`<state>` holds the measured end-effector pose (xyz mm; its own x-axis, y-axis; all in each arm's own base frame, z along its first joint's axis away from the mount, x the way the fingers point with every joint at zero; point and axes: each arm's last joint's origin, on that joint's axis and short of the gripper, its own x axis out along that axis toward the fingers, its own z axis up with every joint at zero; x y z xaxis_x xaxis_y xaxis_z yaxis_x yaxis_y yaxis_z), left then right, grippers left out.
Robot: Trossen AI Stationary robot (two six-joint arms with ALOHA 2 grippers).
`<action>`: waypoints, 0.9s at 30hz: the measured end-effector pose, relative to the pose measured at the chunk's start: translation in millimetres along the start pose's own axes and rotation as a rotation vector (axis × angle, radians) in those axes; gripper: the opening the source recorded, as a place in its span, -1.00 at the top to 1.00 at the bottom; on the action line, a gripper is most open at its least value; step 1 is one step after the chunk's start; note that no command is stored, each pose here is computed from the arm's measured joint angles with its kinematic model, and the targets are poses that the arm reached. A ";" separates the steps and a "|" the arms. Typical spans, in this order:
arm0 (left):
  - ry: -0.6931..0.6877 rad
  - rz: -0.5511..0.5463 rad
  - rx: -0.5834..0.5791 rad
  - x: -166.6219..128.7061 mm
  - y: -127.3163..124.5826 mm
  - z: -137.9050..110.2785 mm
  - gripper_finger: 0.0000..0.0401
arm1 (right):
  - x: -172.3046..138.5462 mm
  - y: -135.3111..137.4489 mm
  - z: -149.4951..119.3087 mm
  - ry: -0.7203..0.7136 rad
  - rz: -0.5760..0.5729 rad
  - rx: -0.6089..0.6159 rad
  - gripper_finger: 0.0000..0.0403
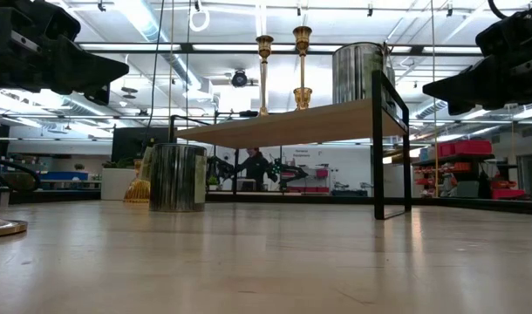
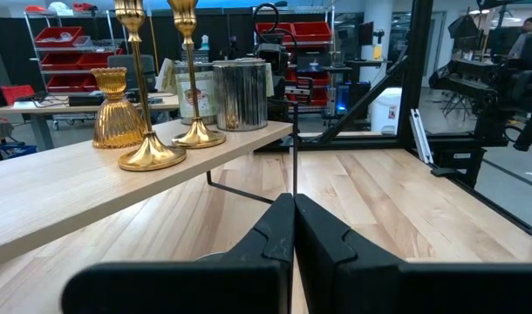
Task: Pick & Place candle stick holders
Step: Adjust the gold candle holders on the shelf
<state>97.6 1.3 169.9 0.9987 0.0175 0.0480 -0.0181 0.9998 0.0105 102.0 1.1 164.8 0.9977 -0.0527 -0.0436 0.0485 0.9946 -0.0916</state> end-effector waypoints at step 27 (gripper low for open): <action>-0.211 -0.043 -0.181 -4.0 -0.3 40.7 0.94 | 0.0 0.0 0.0 0.000 0.000 0.000 0.99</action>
<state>91.6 0.4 210.4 0.9661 -0.0085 0.2582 0.0516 0.9856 -0.1607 102.1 1.1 164.8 0.9976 -0.0529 -0.0439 0.0487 0.9946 -0.0916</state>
